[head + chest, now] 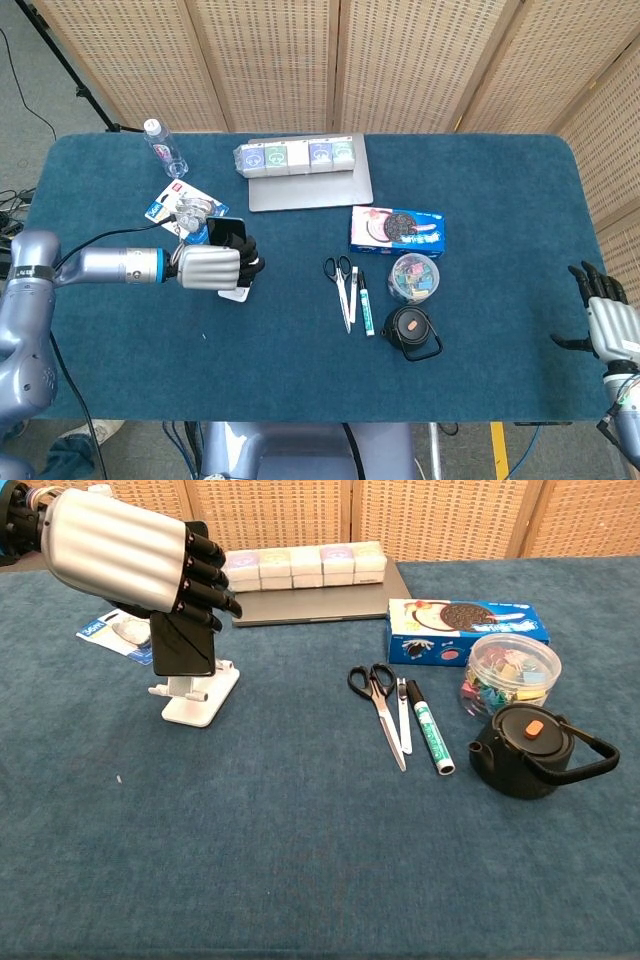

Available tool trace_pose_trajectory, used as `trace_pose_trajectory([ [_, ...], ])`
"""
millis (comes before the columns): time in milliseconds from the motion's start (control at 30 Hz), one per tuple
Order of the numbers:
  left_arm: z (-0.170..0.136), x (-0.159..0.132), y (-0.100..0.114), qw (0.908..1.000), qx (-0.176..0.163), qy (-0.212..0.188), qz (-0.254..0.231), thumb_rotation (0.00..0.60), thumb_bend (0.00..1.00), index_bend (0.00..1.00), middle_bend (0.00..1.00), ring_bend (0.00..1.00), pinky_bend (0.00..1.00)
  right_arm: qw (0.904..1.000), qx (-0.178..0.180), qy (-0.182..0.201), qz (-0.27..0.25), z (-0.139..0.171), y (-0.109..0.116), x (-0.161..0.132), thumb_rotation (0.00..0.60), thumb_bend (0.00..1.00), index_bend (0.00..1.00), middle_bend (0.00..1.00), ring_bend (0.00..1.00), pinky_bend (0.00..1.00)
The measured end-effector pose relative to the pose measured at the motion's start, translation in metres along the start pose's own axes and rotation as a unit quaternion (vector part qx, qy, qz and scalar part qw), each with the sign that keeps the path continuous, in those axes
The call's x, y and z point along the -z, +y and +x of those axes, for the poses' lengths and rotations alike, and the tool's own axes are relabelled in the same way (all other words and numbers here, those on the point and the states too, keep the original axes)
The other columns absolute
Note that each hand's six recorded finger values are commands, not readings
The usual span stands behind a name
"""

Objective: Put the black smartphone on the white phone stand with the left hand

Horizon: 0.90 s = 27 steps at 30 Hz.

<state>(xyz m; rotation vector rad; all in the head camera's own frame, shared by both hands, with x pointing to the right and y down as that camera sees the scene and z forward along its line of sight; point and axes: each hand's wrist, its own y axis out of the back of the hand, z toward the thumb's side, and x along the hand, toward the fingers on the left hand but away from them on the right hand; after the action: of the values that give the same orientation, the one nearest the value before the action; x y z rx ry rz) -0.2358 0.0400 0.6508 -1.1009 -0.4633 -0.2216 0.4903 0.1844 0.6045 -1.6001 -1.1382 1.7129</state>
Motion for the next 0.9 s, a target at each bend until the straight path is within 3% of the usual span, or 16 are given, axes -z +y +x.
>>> trace_pose_trajectory([
  [600, 0.0077, -0.0062, -0.0029, 0.9994, 0.012, -0.033, 0.006, 0.6, 0.37, 0.61, 0.28, 0.32, 0.34, 0.9996, -0.01, -0.002, -0.026, -0.0007, 0.0003, 0.004, 0.6, 0.0, 0.0, 0.0, 0.0, 0.0],
  [900, 0.0066, -0.0025, -0.0059, 0.9994, 0.021, -0.028, 0.009, 0.6, 0.38, 0.61, 0.27, 0.32, 0.34, 0.9993, -0.012, 0.002, -0.036, -0.0014, 0.0008, 0.0037, 0.6, 0.0, 0.0, 0.0, 0.0, 0.0],
])
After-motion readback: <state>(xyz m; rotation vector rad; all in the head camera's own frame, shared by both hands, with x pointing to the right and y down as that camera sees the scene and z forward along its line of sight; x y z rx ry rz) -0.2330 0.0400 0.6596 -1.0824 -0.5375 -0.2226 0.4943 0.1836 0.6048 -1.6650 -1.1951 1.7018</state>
